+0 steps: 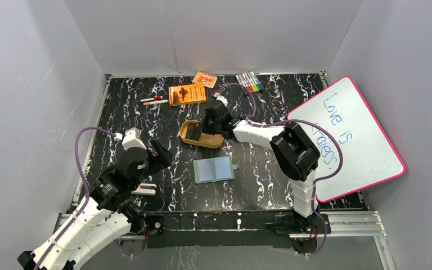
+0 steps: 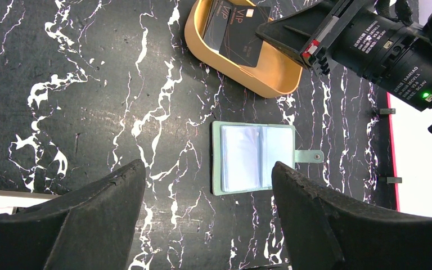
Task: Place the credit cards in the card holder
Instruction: Pick up the credit card from the storage box.
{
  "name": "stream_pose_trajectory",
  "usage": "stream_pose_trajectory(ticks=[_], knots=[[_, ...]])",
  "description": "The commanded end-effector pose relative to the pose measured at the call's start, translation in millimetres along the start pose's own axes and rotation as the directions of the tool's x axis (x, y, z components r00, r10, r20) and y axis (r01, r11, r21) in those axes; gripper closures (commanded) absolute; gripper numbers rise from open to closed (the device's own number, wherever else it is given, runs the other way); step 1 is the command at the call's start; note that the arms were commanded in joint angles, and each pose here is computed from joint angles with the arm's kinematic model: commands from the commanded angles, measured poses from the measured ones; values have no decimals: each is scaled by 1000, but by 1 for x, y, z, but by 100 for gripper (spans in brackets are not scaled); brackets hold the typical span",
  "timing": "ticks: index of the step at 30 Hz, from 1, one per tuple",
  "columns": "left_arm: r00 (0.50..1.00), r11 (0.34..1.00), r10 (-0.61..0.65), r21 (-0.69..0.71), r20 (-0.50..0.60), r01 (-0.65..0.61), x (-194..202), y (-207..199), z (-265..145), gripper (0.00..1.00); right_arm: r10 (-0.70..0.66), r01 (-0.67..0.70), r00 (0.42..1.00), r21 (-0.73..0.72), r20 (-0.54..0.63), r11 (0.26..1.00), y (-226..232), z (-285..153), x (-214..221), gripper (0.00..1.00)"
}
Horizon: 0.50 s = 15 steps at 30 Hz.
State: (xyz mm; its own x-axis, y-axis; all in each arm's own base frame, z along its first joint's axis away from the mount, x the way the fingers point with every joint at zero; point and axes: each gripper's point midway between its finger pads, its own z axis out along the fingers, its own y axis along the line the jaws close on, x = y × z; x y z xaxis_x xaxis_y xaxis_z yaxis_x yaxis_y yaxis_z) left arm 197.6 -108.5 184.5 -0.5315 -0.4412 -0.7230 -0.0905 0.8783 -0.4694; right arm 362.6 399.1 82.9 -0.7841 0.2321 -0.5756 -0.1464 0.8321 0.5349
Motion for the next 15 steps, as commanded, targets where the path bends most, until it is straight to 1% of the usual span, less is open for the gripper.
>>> stream_pose_trajectory(ticks=[1, 2, 8, 15], knots=[[1000, 1000, 8, -16, 21, -8, -4, 2, 0, 21, 3, -2, 1000, -55, 17, 999, 14, -13, -9, 98], [1000, 1000, 8, -15, 22, -7, -4, 2, 0, 21, 3, -2, 1000, -57, 17, 998, 14, -13, -9, 100], [1000, 1000, 8, -14, 28, -8, -6, 2, -1, 21, 33, -30, 999, -90, 27, 996, 23, -22, -13, 100], [998, 1000, -10, -23, 67, 11, -16, 3, -6, 21, 52, -39, 996, -184, 69, 982, 52, -59, -38, 100]])
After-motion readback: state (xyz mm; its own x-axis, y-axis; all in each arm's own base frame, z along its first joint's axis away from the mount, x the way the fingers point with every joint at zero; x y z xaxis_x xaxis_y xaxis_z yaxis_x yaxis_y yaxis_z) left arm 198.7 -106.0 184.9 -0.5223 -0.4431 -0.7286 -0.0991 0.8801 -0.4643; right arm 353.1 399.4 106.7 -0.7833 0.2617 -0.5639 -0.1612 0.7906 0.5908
